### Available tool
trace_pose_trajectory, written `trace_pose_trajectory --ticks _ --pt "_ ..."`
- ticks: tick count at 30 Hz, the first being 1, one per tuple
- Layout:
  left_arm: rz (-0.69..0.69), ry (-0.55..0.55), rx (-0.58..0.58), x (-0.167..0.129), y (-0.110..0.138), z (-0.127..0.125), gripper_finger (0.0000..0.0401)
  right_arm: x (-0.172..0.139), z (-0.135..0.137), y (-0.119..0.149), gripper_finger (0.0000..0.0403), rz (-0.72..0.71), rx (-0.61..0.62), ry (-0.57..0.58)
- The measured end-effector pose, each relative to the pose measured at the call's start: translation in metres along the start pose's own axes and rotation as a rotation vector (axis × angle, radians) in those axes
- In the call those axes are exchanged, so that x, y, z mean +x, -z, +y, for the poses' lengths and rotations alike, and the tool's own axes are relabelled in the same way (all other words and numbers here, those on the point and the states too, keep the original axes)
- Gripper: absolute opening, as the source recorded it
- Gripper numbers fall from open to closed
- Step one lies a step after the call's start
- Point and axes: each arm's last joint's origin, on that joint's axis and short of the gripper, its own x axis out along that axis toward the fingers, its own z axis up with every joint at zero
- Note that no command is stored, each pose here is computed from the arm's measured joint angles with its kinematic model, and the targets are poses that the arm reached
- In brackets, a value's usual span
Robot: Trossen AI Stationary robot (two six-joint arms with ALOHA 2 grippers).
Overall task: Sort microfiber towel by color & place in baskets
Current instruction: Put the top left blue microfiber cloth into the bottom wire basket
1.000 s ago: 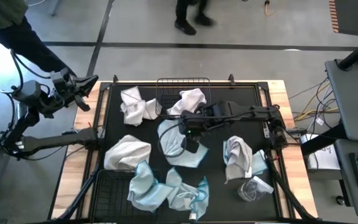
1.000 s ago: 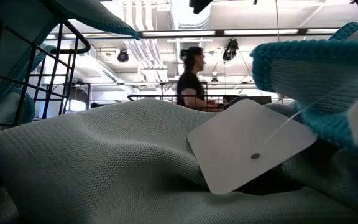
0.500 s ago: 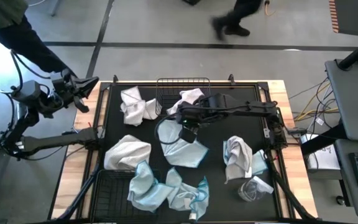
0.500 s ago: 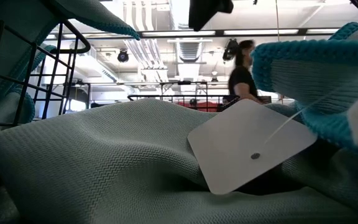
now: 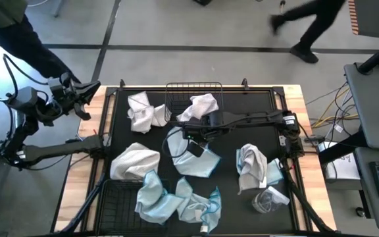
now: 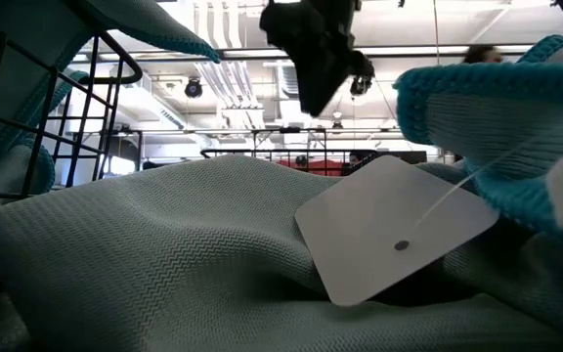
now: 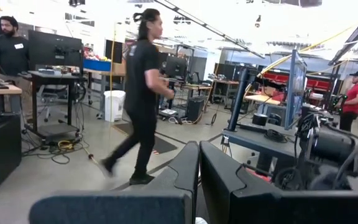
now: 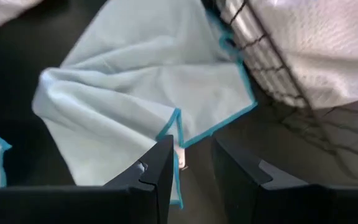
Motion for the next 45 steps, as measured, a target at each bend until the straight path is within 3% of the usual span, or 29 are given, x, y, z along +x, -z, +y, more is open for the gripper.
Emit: trace_pose_trajectory --ticks 13,20,26,35,45 --pt "0.001 0.023 -0.019 -0.001 0.0 -0.001 0.0 0.047 0.008 0.012 0.0102 0.055 0.067 -0.131" --pt "0.001 0.033 -0.027 -0.001 0.0 -0.001 0.0 0.058 0.008 0.018 0.0104 0.085 0.08 -0.141" --pt "0.007 0.077 -0.036 -0.001 0.0 -0.002 0.0 0.065 0.011 0.019 0.0139 0.094 0.105 -0.202" --pt "0.013 0.111 -0.036 -0.002 0.0 -0.003 0.0 0.067 0.015 0.023 0.0204 0.101 0.105 -0.207" --pt "0.013 0.112 -0.038 -0.002 0.0 -0.003 0.0 0.083 0.012 0.036 0.0228 0.174 0.099 -0.196"
